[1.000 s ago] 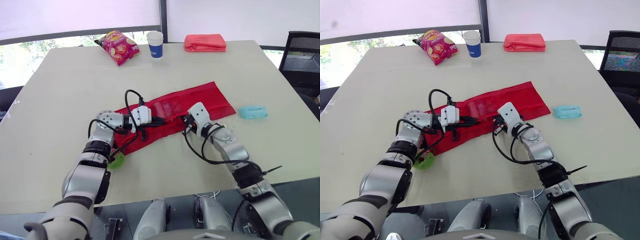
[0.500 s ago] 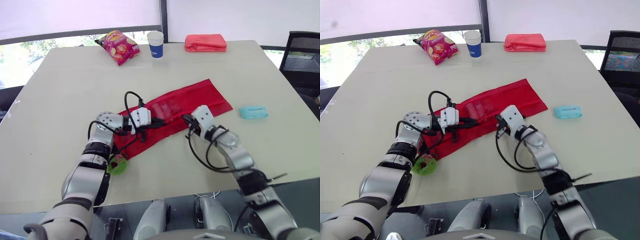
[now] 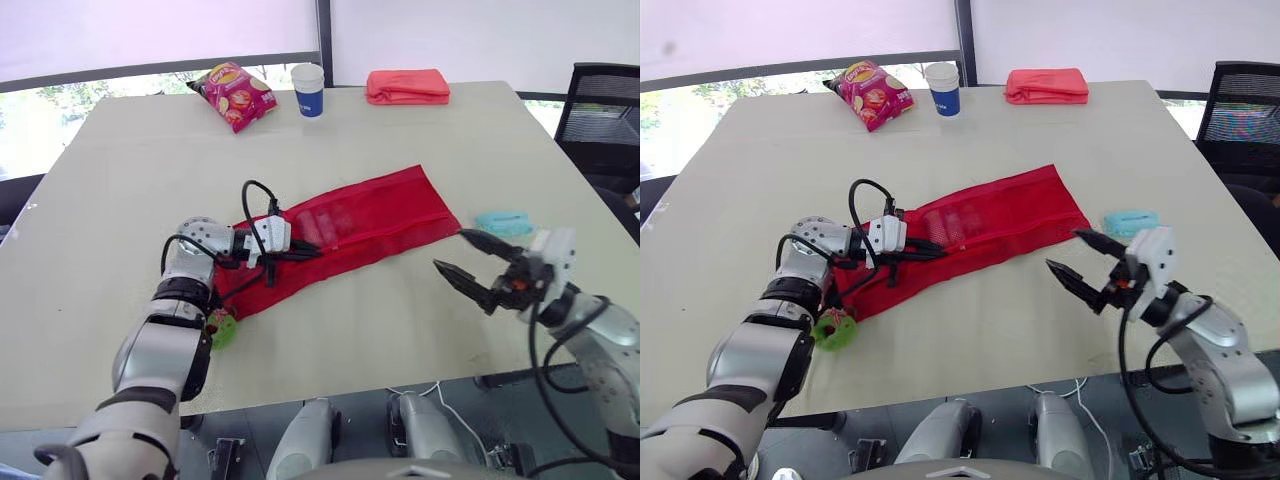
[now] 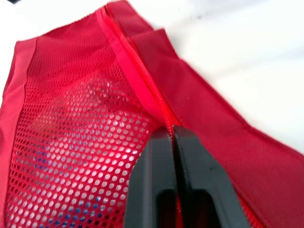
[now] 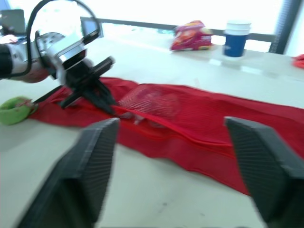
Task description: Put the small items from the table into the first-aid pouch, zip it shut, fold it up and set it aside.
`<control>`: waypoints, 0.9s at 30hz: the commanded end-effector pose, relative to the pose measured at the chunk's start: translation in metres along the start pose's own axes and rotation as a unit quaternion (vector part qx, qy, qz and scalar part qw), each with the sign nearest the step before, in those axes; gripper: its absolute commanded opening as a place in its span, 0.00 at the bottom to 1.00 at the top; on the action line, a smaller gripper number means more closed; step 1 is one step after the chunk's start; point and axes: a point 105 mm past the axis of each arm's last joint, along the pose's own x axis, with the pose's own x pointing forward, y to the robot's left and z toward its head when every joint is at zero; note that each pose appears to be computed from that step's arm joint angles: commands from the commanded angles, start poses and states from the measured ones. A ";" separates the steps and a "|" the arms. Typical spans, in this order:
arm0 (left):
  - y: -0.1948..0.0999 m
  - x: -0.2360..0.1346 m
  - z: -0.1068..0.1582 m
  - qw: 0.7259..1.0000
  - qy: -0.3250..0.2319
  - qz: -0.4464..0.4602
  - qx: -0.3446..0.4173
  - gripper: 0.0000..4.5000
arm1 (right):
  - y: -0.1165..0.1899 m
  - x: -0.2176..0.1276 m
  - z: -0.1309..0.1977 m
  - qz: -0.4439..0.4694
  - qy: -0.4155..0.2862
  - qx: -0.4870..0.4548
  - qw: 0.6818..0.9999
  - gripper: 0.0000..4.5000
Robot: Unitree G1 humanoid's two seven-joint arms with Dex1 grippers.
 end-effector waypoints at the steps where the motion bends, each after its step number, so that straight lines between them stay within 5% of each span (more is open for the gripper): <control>1: 0.013 -0.016 0.001 1.000 0.018 0.020 0.003 0.40 | 0.005 0.002 0.020 0.003 -0.027 -0.020 0.999 1.00; 6: 0.022 -0.015 0.019 0.999 -0.001 0.003 0.035 0.94 | 0.008 0.004 0.020 -0.002 -0.019 -0.028 0.999 1.00; 7: 0.026 -0.013 0.028 0.999 -0.018 0.000 0.032 0.98 | 0.009 0.004 0.021 -0.002 -0.019 -0.029 0.999 1.00; 11: 0.034 0.006 0.058 0.997 -0.073 0.026 0.013 0.98 | 0.009 0.004 0.027 -0.001 -0.024 -0.036 0.999 1.00; 16: 0.028 0.047 0.069 0.995 -0.041 0.090 0.004 0.98 | 0.012 0.000 0.036 0.011 -0.030 -0.043 0.999 1.00; 22: 0.016 0.082 0.048 0.995 0.045 0.089 -0.013 0.98 | 0.013 -0.026 0.036 0.013 0.012 -0.063 0.998 1.00; 27: 0.023 0.096 0.041 0.994 0.062 0.083 -0.035 0.98 | 0.002 -0.058 0.033 -0.027 0.064 -0.082 0.994 1.00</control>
